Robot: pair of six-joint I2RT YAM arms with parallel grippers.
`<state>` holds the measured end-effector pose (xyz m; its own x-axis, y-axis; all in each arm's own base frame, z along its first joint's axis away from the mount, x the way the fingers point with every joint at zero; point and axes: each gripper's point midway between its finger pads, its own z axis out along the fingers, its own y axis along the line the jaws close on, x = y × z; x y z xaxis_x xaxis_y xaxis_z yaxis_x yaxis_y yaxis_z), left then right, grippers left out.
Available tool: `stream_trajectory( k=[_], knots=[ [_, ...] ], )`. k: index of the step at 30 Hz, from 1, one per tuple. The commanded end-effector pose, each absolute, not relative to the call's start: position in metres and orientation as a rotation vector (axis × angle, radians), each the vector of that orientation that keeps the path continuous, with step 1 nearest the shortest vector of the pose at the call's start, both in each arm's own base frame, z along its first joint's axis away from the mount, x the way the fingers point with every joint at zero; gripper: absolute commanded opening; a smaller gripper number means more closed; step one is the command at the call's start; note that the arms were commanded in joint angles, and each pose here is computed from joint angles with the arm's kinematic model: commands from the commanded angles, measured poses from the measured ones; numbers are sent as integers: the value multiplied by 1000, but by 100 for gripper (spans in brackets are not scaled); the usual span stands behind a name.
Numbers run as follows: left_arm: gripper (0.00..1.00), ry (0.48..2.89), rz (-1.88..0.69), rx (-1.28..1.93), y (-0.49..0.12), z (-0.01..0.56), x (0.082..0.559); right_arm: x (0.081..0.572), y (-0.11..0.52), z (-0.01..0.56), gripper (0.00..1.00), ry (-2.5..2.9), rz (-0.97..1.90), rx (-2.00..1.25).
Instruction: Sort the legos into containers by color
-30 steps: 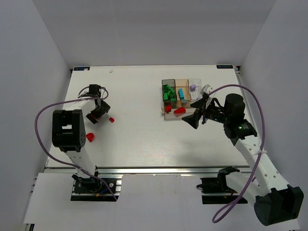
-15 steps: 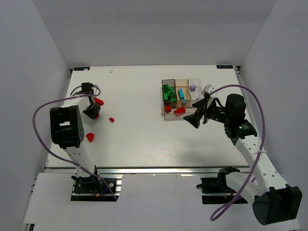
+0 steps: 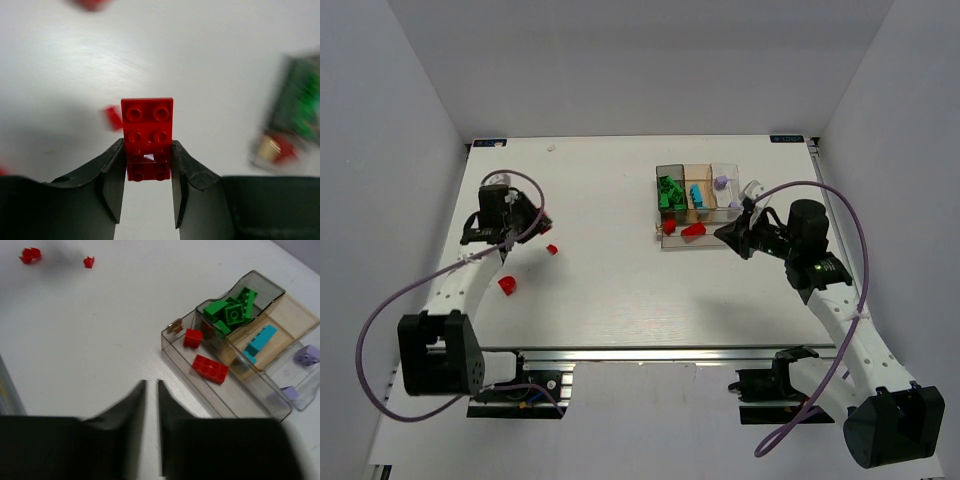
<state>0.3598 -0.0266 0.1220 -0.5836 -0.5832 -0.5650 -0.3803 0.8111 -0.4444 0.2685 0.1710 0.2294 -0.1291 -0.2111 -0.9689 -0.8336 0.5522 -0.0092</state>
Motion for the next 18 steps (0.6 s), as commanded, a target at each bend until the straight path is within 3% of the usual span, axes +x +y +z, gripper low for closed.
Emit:
stream_trajectory(
  k=[1,9,18],
  knots=[
    [0,2094,-889,-81,-129,187,355,281,166,240,0,1601,606,-881],
    [0,2092,-981,523,-260,177,338,297,149,234,0,1648,508,-806],
    [0,2056,-735,710,-332,171,379,303,139,223,0,1692,519,-784]
  ],
)
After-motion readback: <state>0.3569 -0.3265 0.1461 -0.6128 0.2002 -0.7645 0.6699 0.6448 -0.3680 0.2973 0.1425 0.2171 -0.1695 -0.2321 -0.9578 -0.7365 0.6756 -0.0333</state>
